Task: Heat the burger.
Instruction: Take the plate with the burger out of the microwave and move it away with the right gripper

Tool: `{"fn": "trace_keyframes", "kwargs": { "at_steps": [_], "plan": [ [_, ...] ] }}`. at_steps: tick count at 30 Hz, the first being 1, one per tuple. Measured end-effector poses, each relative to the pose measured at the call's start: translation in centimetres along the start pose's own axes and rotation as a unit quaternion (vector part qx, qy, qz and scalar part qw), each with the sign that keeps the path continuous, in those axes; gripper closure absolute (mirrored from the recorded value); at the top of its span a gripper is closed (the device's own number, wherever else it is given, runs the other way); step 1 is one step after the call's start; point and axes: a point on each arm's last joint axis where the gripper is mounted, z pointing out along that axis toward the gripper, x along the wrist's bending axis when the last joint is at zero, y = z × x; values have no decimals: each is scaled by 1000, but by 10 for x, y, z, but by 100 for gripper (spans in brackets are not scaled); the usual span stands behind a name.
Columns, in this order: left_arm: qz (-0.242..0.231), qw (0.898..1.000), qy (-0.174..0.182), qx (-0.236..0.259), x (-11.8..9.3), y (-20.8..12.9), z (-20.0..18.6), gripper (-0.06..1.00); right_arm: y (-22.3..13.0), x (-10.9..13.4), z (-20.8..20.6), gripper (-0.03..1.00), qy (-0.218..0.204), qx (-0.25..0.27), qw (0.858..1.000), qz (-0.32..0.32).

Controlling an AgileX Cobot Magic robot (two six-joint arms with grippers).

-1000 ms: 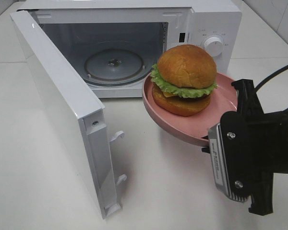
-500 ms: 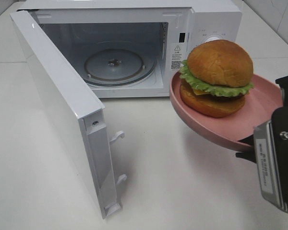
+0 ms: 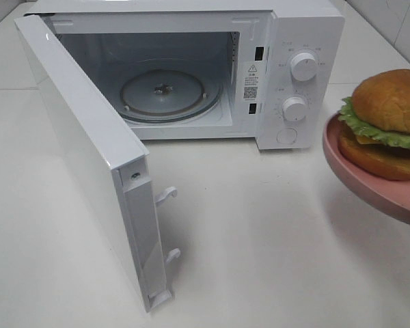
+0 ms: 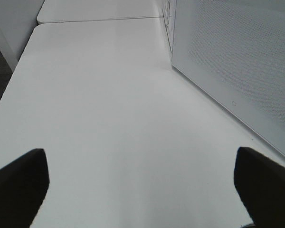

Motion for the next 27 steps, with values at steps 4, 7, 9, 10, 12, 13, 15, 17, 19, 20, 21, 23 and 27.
{"fn": "trace_keyframes", "kwargs": {
  "at_steps": [4,7,9,10,12,13,15,17,19,20,21,23,27],
  "plan": [
    [0,1000,0,0,0,0,0,-3,-5,-2,0,89,-10,28,999,29],
    [0,1000,0,0,0,0,0,-3,-9,-5,-1,89,-31,47,996,75],
    [0,1000,0,0,0,0,0,-3,-11,-5,-1,89,-35,52,994,94],
    [0,1000,0,0,0,0,0,-3,-11,-5,-1,89,-35,52,994,94],
    [0,1000,0,0,0,0,0,-3,-15,-6,-2,89,-42,72,989,122],
    [0,1000,0,0,0,0,0,-3,-15,-6,-2,89,-42,72,989,122],
    [0,1000,0,0,0,0,0,-3,-16,-6,-2,89,-43,80,987,129],
    [0,1000,0,0,0,0,0,-3,-20,-5,-3,89,-46,98,983,150],
    [0,1000,0,0,0,0,0,-3,-22,-5,-3,89,-49,109,979,164],
    [0,1000,0,0,0,0,0,-3,-23,-6,-4,89,-54,118,975,179],
    [0,1000,0,0,0,0,0,-3,-23,-6,-4,89,-54,118,975,179],
    [0,1000,0,0,0,0,0,-3,-24,-6,-4,89,-58,123,973,187],
    [0,1000,0,0,0,0,0,-3,-27,-7,-5,89,-70,135,964,220]
  ]
}}
